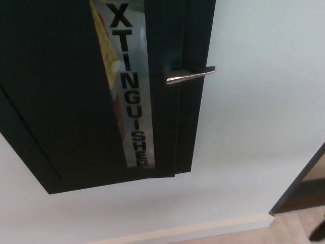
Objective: The robot walks towards the fire extinguisher and use its right hand to push the door to the left and open it
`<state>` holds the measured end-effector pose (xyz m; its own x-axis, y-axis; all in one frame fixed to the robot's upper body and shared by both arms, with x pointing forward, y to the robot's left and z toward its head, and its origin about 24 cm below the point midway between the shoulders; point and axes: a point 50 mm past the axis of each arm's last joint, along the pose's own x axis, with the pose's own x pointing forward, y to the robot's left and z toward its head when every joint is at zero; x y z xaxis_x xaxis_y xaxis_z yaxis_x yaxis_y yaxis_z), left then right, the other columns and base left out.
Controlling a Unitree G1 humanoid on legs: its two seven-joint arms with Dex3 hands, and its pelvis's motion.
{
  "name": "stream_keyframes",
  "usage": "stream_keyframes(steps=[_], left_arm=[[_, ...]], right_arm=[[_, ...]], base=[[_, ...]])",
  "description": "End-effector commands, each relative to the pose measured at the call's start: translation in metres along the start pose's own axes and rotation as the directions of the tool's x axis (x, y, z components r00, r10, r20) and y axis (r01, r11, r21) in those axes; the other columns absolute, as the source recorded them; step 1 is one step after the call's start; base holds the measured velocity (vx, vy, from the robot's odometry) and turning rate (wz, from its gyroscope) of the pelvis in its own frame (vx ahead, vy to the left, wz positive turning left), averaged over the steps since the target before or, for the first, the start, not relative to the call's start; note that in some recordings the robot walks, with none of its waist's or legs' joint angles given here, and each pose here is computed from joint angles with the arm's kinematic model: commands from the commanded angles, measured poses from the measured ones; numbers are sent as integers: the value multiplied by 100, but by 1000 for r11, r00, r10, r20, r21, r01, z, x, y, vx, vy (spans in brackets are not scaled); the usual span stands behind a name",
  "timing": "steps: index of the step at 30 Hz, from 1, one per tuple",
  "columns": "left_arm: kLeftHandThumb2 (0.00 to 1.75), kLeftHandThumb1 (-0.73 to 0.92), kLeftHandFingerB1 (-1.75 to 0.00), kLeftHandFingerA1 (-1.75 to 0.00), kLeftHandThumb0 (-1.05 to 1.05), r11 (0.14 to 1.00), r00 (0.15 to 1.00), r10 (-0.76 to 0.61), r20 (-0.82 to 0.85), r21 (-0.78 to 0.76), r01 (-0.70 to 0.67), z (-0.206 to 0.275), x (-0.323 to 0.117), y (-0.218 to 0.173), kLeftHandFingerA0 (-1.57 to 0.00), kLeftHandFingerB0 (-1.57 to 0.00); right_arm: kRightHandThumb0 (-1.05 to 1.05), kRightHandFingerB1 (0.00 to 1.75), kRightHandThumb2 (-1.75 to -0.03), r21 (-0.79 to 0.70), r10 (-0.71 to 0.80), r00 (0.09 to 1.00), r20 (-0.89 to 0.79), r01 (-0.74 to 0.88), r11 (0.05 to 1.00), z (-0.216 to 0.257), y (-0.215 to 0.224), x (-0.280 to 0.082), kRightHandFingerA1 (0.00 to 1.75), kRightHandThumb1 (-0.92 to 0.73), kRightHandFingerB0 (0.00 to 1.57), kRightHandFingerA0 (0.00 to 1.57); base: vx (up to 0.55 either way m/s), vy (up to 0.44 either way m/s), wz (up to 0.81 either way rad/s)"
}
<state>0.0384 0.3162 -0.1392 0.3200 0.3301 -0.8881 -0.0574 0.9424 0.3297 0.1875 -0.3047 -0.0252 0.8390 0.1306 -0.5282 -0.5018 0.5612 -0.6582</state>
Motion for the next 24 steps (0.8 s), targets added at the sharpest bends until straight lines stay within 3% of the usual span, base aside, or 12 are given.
stream_keyframes(steps=[1,3,4,14,15,16,17,20,21,24], left_arm=[[56,54,-37,-56,-56,1000,1000,9,-14,-11,-9,0,0,6,-36,-38],[56,54,-37,-56,-56,1000,1000,13,-8,-5,-13,0,0,6,-36,-38],[56,54,-37,-57,-57,1000,1000,7,-8,-12,-7,1,0,6,-34,-36],[57,55,-39,-63,-55,1000,1000,7,-13,-20,-7,0,0,6,-36,-38],[79,44,-49,-61,-58,1000,1000,14,-19,-23,-14,0,0,6,-34,-30],[79,44,-49,-61,-58,1000,1000,15,-21,-26,-15,-1,0,6,-34,-30],[56,54,-38,-58,-57,1000,1000,13,-17,-28,-13,0,0,6,-34,-36],[56,55,-38,-57,-55,1000,1000,11,-3,-24,-12,1,0,6,-35,-36],[56,53,-38,-59,-57,1000,1000,11,-3,-24,-11,2,0,6,-34,-38],[56,53,-37,-58,-56,999,1000,8,3,-32,-8,2,0,5,-33,-37]], right_arm=[[-76,65,-88,-162,85,977,194,-53,985,76,-45,-2,85,-47,21,58],[-76,65,-88,-194,94,971,219,-51,980,90,-51,-2,85,-47,21,58],[-75,67,-58,-213,101,966,239,-49,976,103,-57,-1,89,-59,24,57],[-75,63,-59,-375,174,949,262,-66,925,161,-92,-3,85,-59,47,57],[-71,67,-93,-410,182,945,272,-58,910,174,-101,-5,88,-46,49,71],[-71,67,-93,-415,183,944,273,-56,908,177,-103,-6,88,-46,49,71],[-66,62,-58,-433,188,943,276,-53,900,181,-108,-8,86,-58,56,65],[-64,59,-58,-471,196,939,282,-43,881,192,-117,-12,85,-58,56,66],[-52,49,-59,-489,199,939,279,-40,871,200,-121,-17,74,-60,53,60],[-36,46,-59,-534,205,940,273,-30,845,223,-132,-33,65,-64,50,57]], base=[[0,0,0],[0,0,0],[0,0,0],[0,0,0],[0,0,0],[0,0,0],[0,0,0],[0,0,0],[0,0,0],[0,0,0]])
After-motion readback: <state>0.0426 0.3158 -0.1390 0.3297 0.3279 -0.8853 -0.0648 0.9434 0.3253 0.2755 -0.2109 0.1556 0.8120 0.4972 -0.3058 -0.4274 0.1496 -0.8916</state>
